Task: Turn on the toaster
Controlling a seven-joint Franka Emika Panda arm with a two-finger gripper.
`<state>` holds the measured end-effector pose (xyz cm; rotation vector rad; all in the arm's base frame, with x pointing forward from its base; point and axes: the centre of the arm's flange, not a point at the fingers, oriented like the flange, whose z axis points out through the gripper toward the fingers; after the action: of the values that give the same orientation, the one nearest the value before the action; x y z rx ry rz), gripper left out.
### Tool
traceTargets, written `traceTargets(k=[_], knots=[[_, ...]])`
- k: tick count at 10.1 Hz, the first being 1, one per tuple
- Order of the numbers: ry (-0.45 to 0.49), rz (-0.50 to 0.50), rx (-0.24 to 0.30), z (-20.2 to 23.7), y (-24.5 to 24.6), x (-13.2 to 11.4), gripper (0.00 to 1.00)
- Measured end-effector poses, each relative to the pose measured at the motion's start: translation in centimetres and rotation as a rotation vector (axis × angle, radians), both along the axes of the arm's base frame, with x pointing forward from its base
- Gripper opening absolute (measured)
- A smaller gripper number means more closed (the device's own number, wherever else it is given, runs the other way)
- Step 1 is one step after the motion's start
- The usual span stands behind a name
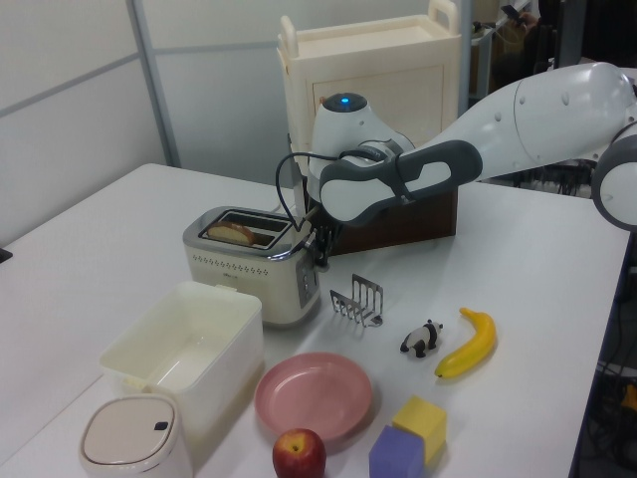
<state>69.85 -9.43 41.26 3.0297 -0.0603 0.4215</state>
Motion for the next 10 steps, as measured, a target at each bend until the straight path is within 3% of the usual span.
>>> traceTargets(k=[10], knots=[[0.020,0.008,-0.014,-3.3,-0.5,0.5,0.01]])
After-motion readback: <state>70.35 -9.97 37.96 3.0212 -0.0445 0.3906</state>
